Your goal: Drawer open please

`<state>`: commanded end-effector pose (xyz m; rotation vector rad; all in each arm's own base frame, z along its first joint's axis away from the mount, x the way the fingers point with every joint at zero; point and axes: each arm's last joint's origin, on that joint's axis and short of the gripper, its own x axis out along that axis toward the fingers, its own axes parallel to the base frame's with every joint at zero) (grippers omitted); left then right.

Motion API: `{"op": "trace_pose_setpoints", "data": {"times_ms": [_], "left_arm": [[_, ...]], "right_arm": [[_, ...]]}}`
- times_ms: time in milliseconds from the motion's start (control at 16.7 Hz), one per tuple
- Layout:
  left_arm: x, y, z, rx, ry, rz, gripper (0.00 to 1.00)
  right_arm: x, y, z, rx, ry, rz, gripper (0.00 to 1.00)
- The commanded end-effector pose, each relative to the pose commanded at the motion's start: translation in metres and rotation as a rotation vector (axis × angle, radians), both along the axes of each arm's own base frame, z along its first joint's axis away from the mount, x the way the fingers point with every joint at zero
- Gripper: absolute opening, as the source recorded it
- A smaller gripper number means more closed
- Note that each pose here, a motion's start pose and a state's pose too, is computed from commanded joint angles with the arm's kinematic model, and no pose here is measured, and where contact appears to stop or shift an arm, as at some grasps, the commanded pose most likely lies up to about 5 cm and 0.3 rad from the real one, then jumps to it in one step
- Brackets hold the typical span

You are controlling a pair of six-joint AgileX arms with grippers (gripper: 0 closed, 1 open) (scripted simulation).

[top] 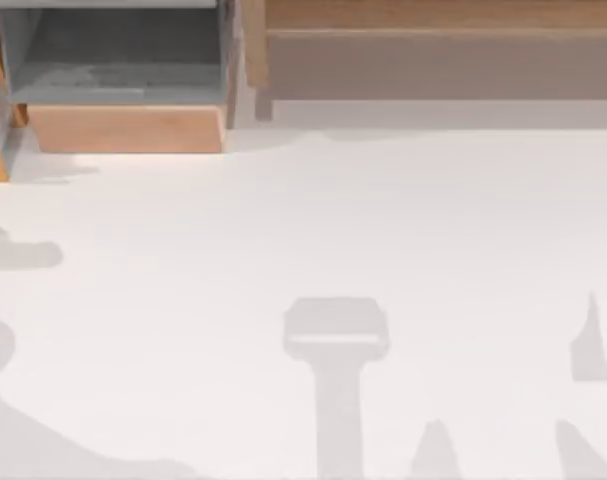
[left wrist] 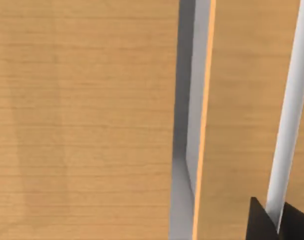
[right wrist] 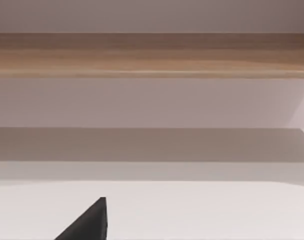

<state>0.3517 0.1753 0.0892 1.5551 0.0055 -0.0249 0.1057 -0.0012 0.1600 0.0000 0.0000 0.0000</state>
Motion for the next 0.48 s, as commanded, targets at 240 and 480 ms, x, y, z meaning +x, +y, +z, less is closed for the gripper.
{"op": "trace_pose_setpoints", "data": {"times_ms": [240, 480], "left_arm": [[-0.035, -0.001, -0.002, -0.003, 0.008, -0.004, 0.00], [-0.045, -0.001, -0.001, 0.000, 0.004, -0.005, 0.00]], "right_arm": [[0.000, 0.000, 0.000, 0.000, 0.000, 0.000, 1.00], [0.000, 0.000, 0.000, 0.000, 0.000, 0.000, 1.00]]}}
